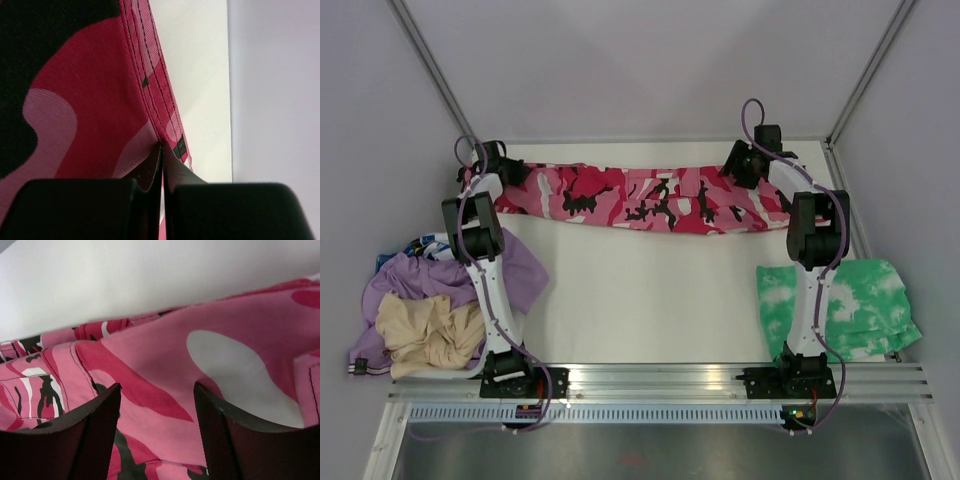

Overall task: Fold and stack the trousers
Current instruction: Fold the trousers

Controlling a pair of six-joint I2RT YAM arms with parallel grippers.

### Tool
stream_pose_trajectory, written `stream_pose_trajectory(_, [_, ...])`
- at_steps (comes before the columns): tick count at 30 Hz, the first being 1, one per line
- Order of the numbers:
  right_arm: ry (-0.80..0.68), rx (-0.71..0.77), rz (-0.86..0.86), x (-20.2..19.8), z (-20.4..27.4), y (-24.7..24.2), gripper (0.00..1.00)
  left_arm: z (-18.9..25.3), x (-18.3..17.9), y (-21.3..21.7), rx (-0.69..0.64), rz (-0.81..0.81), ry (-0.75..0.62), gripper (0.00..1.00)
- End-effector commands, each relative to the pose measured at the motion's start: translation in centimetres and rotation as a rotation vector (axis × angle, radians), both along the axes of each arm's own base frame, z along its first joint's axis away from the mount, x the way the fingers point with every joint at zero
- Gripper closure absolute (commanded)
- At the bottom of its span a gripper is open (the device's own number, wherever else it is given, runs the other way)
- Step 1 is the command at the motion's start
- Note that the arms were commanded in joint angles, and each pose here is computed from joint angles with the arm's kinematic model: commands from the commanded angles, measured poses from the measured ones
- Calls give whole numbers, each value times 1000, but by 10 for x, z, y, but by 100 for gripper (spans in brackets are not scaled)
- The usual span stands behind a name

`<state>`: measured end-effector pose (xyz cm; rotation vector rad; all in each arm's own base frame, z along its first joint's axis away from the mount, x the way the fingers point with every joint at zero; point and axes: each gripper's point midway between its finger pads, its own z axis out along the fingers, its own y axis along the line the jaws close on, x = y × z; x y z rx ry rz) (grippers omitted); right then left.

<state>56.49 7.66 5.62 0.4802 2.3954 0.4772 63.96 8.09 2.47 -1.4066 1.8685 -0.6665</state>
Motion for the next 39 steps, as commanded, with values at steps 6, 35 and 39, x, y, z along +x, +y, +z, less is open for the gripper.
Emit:
stream_pose_trajectory(6, [-95,22,-2,32,16,5,33,39,31,5,0,-82,-211,98])
stream_pose_trajectory(35, [-31,-38,-145,23,13,-64,30,-4,-63,123,-28,411,-55,98])
stream_pose_trajectory(39, [-39,0,-240,20,31,-92,29,-17,-67,122,-46,409,22,98])
